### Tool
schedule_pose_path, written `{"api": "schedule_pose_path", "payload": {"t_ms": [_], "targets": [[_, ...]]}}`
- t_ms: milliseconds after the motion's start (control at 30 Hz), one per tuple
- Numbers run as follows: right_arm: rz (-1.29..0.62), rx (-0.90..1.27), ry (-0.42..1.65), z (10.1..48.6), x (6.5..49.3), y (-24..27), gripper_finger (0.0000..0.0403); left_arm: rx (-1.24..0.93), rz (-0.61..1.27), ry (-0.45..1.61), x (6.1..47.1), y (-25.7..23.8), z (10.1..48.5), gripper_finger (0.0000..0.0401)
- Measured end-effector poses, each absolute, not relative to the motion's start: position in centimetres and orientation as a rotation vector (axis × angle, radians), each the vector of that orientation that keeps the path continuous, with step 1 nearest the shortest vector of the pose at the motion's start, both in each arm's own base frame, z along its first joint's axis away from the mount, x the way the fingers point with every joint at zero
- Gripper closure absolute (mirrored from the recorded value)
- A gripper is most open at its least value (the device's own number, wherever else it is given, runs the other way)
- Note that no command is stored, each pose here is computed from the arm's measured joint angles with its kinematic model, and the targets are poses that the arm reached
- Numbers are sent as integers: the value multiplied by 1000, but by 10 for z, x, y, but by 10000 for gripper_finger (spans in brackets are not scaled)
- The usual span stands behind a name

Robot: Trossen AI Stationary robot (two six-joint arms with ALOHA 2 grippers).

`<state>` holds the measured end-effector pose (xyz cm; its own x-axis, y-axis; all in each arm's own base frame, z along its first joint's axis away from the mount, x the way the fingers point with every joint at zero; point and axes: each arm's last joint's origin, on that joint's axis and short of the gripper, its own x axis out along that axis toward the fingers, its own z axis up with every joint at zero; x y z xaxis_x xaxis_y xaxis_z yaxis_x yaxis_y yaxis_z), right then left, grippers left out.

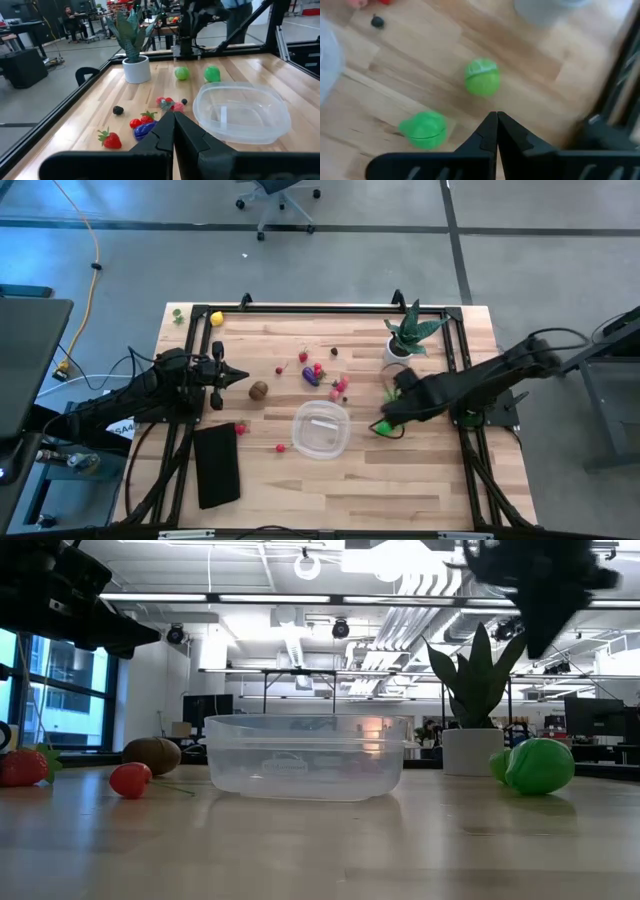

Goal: Pick and placing Produce into tupperware
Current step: Put the green cabbage into the transparent container

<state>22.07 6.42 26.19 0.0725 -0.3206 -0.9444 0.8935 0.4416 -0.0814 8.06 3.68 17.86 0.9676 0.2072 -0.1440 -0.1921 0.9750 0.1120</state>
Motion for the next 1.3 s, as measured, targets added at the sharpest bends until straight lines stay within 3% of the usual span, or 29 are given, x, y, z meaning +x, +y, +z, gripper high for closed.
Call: {"api": "schedule_pose_path", "payload": {"t_ms": [267,533,800,1000,1300], "targets": [[-961,1087,1084,235,190,46,402,97,203,156,81,37,179,400],[-980,1096,1052,233,184,30,393,97,222,161,80,37,178,400],[-1024,1060,956,234,188,17,281,96,221,162,80,37,178,400],[-1154,1153,806,235,189,13,206,95,222,165,80,37,178,400],[-1309,1272,773,217,203,16,169,94,222,165,80,37,178,400]]}}
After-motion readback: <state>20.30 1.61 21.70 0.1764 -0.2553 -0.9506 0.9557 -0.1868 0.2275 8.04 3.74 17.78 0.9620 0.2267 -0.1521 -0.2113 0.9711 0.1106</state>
